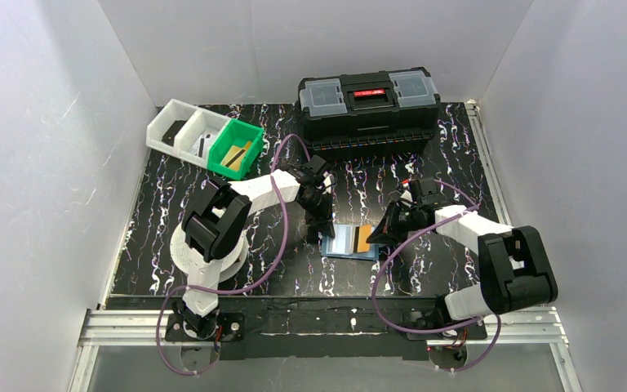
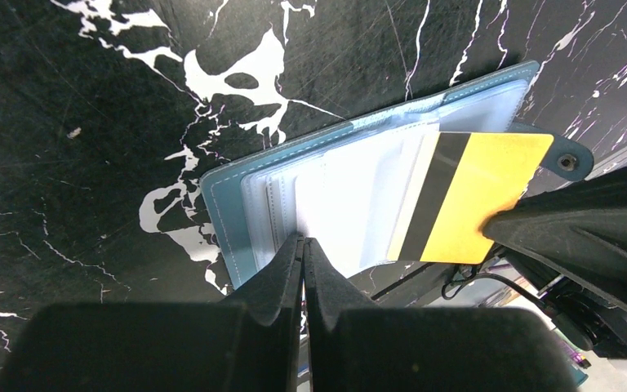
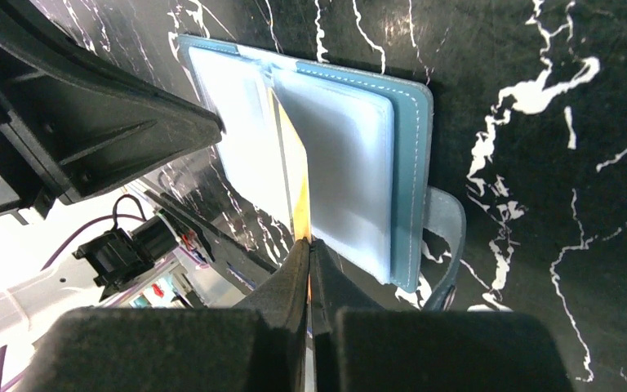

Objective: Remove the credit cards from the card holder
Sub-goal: Remove the credit card from the card holder, then place the credit card in the storage box.

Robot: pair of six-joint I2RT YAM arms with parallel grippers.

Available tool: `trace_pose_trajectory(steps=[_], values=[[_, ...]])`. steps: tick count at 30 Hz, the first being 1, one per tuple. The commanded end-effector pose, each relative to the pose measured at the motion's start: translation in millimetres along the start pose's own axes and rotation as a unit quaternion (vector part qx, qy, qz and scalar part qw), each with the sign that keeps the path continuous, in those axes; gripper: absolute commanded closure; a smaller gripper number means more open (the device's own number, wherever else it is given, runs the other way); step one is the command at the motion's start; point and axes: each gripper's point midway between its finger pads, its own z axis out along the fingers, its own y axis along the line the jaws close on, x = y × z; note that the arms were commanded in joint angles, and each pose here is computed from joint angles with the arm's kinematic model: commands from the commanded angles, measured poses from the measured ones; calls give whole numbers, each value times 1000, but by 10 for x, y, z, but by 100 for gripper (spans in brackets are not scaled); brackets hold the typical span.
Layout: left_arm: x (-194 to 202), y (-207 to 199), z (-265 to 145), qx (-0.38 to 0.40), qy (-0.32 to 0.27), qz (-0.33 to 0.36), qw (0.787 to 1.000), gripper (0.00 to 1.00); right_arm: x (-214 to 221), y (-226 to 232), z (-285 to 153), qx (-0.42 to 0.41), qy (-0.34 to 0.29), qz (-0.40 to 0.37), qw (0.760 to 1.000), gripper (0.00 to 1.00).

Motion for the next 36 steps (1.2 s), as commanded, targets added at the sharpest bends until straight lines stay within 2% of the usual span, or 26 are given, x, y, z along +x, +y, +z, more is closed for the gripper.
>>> trace_pose_trajectory(steps=[1, 12, 14, 16, 19, 22, 26, 30, 33, 36], values=[[79, 336, 34, -75, 9, 1, 997, 100, -42, 118, -132, -4, -10, -15, 1000, 99], [-144, -58, -403, -42, -39, 28, 998, 99, -92, 371, -349, -21, -25, -30, 999, 99], [-182, -120, -553, -32, -51, 30, 998, 88, -116, 473, -390, -35, -27, -33, 998, 99], [-237, -166, -764, -7, -68, 20, 997, 72, -145, 579, -428, -49, -27, -34, 998, 99], [-271, -251, -1017, 59, -85, 4, 995, 53, -205, 775, -485, -78, -25, -38, 996, 99], [-283, -379, -1260, 145, -98, -13, 984, 42, -256, 1022, -544, -123, -16, -36, 992, 99], [-284, -552, -1492, 266, -96, -43, 958, 40, -330, 1326, -616, -183, -1, -20, 983, 99], [-311, -688, -1632, 341, -97, -43, 934, 40, -379, 1541, -659, -226, 12, -18, 974, 99], [-327, -737, -1672, 376, -91, -52, 921, 41, -380, 1650, -648, -240, 23, -21, 970, 99], [-336, -755, -1673, 388, -85, -58, 916, 43, -356, 1721, -631, -251, 32, -20, 967, 99]])
